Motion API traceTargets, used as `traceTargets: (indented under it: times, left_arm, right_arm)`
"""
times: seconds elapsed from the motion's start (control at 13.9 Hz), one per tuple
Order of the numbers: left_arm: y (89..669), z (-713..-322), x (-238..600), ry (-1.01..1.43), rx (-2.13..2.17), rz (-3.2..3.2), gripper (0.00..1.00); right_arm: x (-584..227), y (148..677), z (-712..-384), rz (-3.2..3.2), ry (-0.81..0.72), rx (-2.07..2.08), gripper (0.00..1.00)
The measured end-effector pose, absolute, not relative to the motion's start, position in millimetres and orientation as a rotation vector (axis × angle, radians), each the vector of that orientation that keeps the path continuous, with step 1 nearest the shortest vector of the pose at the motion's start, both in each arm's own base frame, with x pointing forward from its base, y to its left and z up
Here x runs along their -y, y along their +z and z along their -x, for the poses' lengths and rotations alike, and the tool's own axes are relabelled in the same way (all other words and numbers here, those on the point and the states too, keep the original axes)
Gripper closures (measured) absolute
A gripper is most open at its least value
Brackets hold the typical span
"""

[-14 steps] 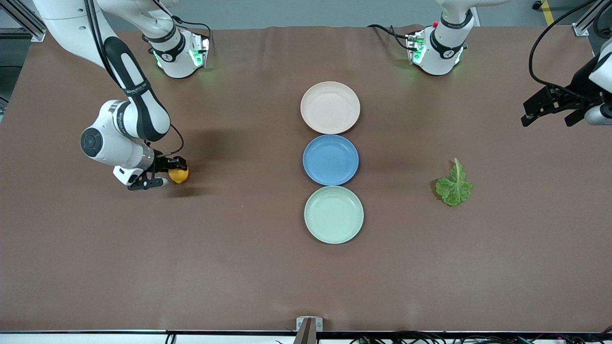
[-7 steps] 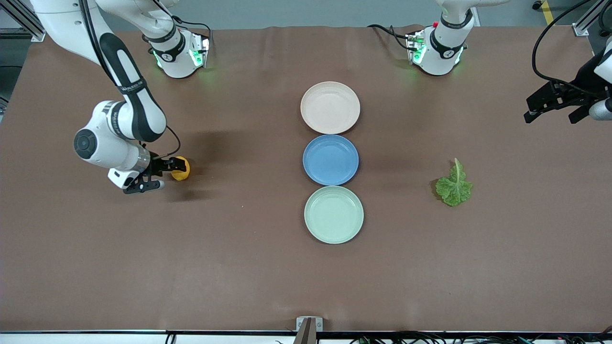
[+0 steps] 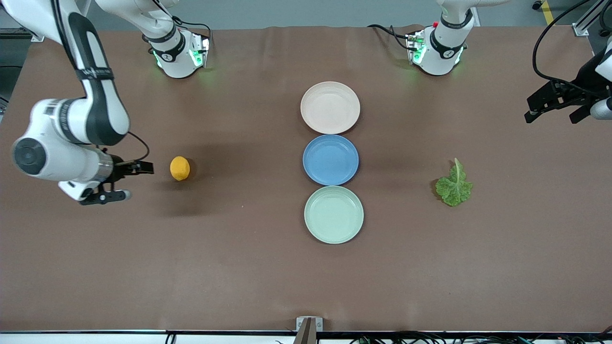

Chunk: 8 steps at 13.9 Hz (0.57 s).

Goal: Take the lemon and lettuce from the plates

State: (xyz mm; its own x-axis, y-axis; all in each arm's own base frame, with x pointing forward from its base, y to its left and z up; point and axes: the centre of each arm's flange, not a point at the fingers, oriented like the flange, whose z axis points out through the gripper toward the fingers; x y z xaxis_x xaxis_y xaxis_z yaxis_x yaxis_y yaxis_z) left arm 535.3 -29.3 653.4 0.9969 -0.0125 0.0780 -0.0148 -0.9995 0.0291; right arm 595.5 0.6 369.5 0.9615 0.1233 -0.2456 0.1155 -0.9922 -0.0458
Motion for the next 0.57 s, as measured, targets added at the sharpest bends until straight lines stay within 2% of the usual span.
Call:
traceTargets:
  times: [0.29, 0.57]
  left_arm:
    - [653.2, -535.7, 27.6, 0.121, 0.017, -3.11, 0.0]
    - [652.9, -535.9, 27.7, 0.12, 0.017, -3.109, 0.0]
  right_arm:
    - [15.5, 467.6, -615.8, 3.141, 0.354, 0.184, 0.0]
    - [19.1, 517.3, -618.8, 3.149, 0.322, 0.163, 0.0]
